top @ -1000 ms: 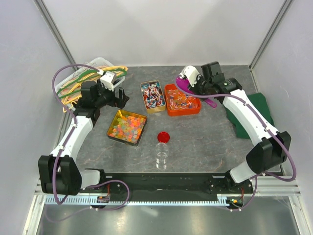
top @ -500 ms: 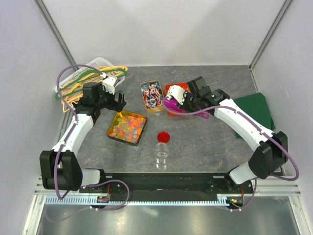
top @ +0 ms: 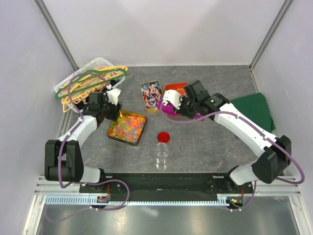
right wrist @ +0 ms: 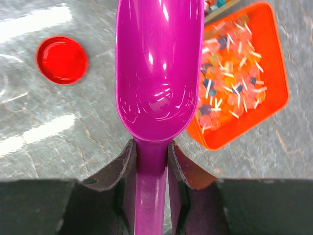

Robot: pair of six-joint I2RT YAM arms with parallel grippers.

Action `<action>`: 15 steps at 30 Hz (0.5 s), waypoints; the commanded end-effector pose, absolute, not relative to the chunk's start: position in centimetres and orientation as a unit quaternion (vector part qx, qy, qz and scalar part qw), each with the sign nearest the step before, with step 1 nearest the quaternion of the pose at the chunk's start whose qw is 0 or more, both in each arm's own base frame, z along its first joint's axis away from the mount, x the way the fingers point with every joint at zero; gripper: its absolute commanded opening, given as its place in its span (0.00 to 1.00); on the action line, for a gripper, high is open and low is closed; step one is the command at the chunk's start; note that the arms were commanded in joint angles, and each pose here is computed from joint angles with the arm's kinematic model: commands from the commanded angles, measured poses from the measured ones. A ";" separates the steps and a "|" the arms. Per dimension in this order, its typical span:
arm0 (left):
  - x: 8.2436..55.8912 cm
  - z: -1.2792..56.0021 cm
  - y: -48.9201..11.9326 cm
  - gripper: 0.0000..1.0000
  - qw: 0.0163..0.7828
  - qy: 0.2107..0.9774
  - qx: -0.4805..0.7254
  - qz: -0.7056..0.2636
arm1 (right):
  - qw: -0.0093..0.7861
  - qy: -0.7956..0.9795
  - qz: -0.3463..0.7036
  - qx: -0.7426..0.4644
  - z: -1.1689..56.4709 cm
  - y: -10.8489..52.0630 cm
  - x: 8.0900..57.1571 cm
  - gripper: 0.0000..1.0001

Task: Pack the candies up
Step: Pick up the spatula from the center of the board, then scoop the fake candies from the storage box.

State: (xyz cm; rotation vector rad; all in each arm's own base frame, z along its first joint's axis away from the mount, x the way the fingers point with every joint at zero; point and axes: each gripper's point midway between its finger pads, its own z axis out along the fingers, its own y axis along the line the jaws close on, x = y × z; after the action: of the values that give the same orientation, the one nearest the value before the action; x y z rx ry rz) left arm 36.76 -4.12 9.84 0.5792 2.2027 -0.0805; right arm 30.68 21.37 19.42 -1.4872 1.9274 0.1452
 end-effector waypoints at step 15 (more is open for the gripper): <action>38.0 4.8 -2.3 0.41 0.381 0.890 0.250 0.018 | 0.356 0.656 -0.005 -0.666 23.4 28.3 27.7 0.00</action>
State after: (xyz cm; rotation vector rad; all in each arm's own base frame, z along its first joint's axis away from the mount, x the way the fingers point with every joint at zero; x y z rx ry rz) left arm 36.83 -3.12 4.98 0.6113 2.3093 -0.0321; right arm 27.50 27.88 21.81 -1.7175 1.7306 0.0453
